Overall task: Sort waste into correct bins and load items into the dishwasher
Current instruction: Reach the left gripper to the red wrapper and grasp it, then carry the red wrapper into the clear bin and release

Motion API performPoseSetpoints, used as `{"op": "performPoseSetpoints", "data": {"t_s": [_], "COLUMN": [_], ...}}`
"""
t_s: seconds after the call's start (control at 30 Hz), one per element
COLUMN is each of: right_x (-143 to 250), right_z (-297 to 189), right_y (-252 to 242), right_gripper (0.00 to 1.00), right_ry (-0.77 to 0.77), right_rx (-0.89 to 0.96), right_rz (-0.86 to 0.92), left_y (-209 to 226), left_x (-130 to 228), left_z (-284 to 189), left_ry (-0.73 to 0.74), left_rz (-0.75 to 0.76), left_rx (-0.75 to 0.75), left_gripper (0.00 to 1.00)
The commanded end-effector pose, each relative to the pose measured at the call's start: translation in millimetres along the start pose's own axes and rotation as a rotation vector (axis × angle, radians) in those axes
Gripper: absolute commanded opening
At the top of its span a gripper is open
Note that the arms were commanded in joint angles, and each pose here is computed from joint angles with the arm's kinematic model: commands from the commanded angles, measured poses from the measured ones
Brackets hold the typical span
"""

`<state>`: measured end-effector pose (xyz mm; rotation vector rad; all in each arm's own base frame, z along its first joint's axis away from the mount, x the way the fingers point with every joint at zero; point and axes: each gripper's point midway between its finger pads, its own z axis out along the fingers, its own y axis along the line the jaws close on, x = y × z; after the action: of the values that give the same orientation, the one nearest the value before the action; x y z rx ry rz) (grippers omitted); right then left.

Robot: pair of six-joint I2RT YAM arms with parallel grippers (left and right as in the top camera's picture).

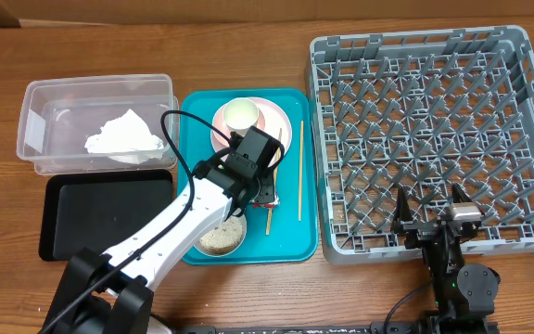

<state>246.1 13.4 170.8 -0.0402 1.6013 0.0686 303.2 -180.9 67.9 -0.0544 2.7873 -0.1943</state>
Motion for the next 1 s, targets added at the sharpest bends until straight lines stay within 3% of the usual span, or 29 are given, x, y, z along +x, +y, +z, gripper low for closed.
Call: {"op": "performPoseSetpoints", "data": {"t_s": [0.0,0.27,0.4,0.67,0.97], "right_x": [1,1,1,1,1], "right_z": [0,0,0,0,0], "right_y": [0,0,0,0,0], "right_gripper": [1.0,1.0,1.0,1.0,1.0], "right_ry": [-0.009,-0.009,-0.009,-0.009,-0.009], "right_rx": [-0.002,-0.002,-0.002,-0.002,-0.002], "right_rz": [-0.001,-0.001,-0.001,-0.001,-0.001], "left_y": [-2,4,6,4,32], "left_x": [7,20,24,-7,-71], "left_z": [9,41,50,29,-49], "left_ry": [0.016,0.077,0.098,0.033,-0.106], "left_rz": [0.004,0.011,0.011,-0.016,-0.074], "left_rx": [-0.004,-0.047,-0.061,-0.043,-0.112], "left_gripper": [0.38,0.33,0.04,0.05,0.04]}}
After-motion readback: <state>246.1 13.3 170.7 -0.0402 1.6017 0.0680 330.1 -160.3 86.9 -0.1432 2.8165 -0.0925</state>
